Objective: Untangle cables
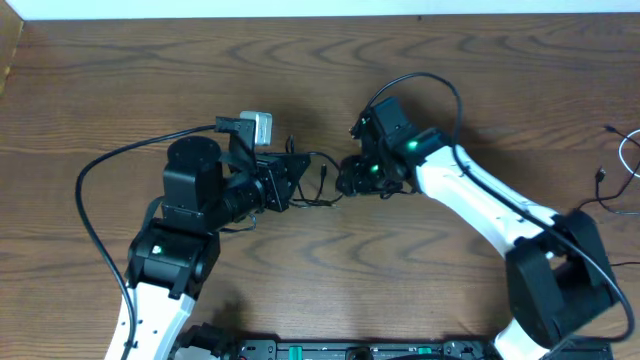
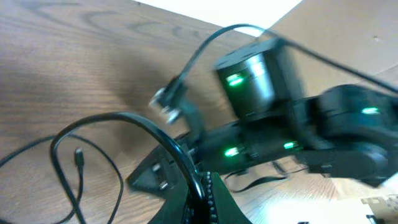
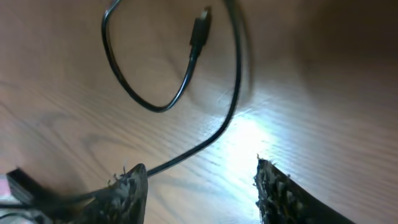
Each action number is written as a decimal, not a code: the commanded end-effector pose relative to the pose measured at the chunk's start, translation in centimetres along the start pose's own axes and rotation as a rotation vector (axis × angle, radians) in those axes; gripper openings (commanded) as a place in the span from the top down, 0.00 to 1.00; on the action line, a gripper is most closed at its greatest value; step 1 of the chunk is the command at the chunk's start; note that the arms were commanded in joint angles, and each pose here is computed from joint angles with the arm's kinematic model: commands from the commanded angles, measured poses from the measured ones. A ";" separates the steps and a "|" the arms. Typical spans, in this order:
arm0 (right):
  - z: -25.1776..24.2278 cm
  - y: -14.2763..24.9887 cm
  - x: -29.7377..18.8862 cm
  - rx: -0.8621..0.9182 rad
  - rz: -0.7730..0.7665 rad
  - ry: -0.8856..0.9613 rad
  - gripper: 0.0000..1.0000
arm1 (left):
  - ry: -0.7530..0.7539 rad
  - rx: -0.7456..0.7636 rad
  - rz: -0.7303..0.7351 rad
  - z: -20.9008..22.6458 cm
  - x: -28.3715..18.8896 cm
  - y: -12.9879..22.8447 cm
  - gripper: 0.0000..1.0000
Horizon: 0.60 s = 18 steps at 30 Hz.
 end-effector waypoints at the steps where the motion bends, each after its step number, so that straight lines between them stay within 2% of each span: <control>1: 0.7 1.1 1.9 0.054 0.073 -0.055 0.46 | 0.042 -0.002 -0.020 -1.0 -0.7 -0.4 0.93; 9: 2.4 1.3 3.6 0.140 0.106 -0.134 0.41 | 0.043 -0.001 -0.021 -1.1 -0.7 -0.4 0.92; 14: 3.6 2.3 4.0 0.346 0.172 -0.173 0.48 | 0.043 -0.001 -0.022 -1.1 -0.7 -0.4 0.92; 15: 4.3 2.6 4.2 0.414 0.193 -0.205 0.47 | 0.043 -0.001 -0.022 -1.1 -0.7 -0.4 0.92; 18: 5.2 2.6 4.7 0.468 0.193 -0.248 0.44 | 0.043 -0.001 -0.021 -1.1 -0.7 -0.4 0.92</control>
Point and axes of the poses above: each gripper's point midway between its finger pads, its own x axis out along the fingers, its own z axis along the line the jaws close on, y = z × x, the point moved 6 cm from there along -x, back along the fingers, and after that the axes turned 11 degrees about -x, right-handed, at the moved point
